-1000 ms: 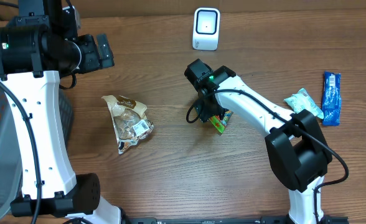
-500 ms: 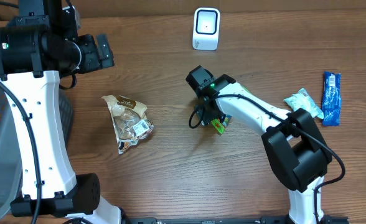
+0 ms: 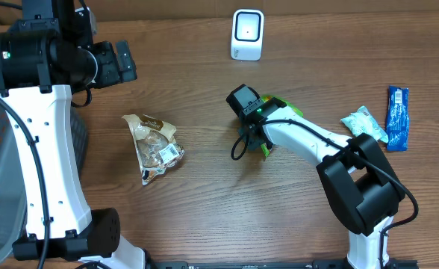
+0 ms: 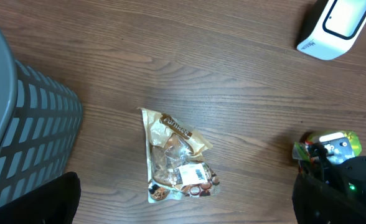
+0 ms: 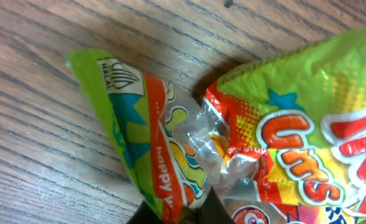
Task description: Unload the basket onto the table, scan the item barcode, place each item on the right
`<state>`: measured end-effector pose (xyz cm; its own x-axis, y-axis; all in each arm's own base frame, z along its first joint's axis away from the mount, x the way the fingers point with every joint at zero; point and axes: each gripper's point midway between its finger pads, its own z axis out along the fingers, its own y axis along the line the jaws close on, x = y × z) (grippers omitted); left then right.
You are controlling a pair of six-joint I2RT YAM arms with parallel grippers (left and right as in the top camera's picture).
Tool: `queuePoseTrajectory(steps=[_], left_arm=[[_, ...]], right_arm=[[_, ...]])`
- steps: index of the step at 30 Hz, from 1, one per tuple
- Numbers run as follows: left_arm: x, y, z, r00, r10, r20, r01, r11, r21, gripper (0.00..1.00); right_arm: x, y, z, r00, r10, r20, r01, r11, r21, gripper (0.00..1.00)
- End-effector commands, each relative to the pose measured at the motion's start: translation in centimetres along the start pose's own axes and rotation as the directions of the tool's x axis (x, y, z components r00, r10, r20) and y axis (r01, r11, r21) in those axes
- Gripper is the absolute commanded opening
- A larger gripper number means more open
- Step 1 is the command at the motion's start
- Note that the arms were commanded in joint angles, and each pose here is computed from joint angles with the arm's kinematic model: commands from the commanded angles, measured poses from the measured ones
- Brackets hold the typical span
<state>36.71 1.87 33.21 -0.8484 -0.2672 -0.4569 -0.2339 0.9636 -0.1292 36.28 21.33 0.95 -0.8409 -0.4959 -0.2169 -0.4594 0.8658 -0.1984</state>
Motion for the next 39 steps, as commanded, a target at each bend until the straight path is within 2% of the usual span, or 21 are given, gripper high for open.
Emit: queuePoseTrajectory(steps=[1, 5, 8, 11, 13, 15, 17, 18, 19, 20, 24, 27, 31, 33, 34, 36, 39], left_arm=[[0.1, -0.3, -0.7, 1.0, -0.013, 0.014, 0.013, 1.0, 0.015, 1.0], [0.1, -0.3, -0.7, 1.0, -0.013, 0.014, 0.013, 1.0, 0.015, 1.0], [0.1, -0.3, -0.7, 1.0, -0.013, 0.014, 0.013, 1.0, 0.015, 1.0], [0.1, -0.3, -0.7, 1.0, -0.013, 0.014, 0.013, 1.0, 0.015, 1.0], [0.1, -0.3, -0.7, 1.0, -0.013, 0.014, 0.013, 1.0, 0.015, 1.0], [0.1, -0.3, -0.7, 1.0, -0.013, 0.014, 0.013, 1.0, 0.015, 1.0], [0.1, -0.3, -0.7, 1.0, -0.013, 0.014, 0.013, 1.0, 0.015, 1.0], [0.1, -0.3, -0.7, 1.0, -0.013, 0.014, 0.013, 1.0, 0.015, 1.0], [0.1, -0.3, -0.7, 1.0, -0.013, 0.014, 0.013, 1.0, 0.015, 1.0], [0.1, -0.3, -0.7, 1.0, -0.013, 0.014, 0.013, 1.0, 0.015, 1.0], [0.1, -0.3, -0.7, 1.0, -0.013, 0.014, 0.013, 1.0, 0.015, 1.0], [0.1, -0.3, -0.7, 1.0, -0.013, 0.014, 0.013, 1.0, 0.015, 1.0], [0.1, -0.3, -0.7, 1.0, -0.013, 0.014, 0.013, 1.0, 0.015, 1.0], [0.1, -0.3, -0.7, 1.0, -0.013, 0.014, 0.013, 1.0, 0.015, 1.0], [0.1, -0.3, -0.7, 1.0, -0.013, 0.014, 0.013, 1.0, 0.015, 1.0], [0.1, -0.3, -0.7, 1.0, -0.013, 0.014, 0.013, 1.0, 0.015, 1.0], [0.1, -0.3, -0.7, 1.0, -0.013, 0.014, 0.013, 1.0, 0.015, 1.0]], right_arm=[[2.0, 0.9, 0.9, 0.994, 0.052, -0.097, -0.056, 0.997, -0.044, 0.04], [-0.4, 3.1, -2.9, 0.994, 0.069, -0.082, -0.086, 0.968, -0.236, 0.04], [-3.0, 5.1, -8.0, 0.994, 0.092, -0.05, -0.105, 0.886, -0.451, 0.04], [-5.2, 7.1, -14.3, 0.991, 0.128, -0.034, -0.116, 0.713, -0.692, 0.04], [-6.2, 8.0, -18.7, 0.99, 0.137, -0.018, -0.09, 0.541, -0.836, 0.04], [-6.6, 8.2, -21.3, 0.99, 0.141, -0.013, -0.068, 0.396, -0.916, 0.04], [-6.6, 7.9, -22.1, 0.989, 0.144, -0.034, -0.078, 0.309, -0.948, 0.04], [-6.5, 7.8, -22.5, 0.989, 0.14, -0.045, -0.078, 0.236, -0.969, 0.04], [-6.2, 7.8, -22.8, 0.991, 0.128, -0.031, -0.047, 0.121, -0.992, 0.04], [-6.1, 7.7, -22.4, 0.991, 0.13, -0.041, -0.052, 0.085, -0.995, 0.04], [-5.3, 7.0, -18.8, 0.981, 0.149, -0.121, -0.129, 0.044, -0.991, 0.04], [-4.9, 5.7, -17.0, 0.97, 0.172, -0.174, -0.166, -0.057, -0.984, 0.04], [-3.7, 3.8, -13.5, 0.94, 0.22, -0.26, -0.251, -0.065, -0.966, 0.04], [-2.8, 2.7, -11.4, 0.919, 0.251, -0.305, -0.309, -0.025, -0.951, 0.04], [-2.4, 2.3, -10.2, 0.904, 0.268, -0.333, -0.349, 0.016, -0.937, 0.04], [-1.1, 1.0, -6.9, 0.86, 0.316, -0.4, -0.462, 0.152, -0.874, 0.04], [0.8, -1.2, -3.5, 0.817, 0.376, -0.437, -0.557, 0.323, -0.765, 0.04]])
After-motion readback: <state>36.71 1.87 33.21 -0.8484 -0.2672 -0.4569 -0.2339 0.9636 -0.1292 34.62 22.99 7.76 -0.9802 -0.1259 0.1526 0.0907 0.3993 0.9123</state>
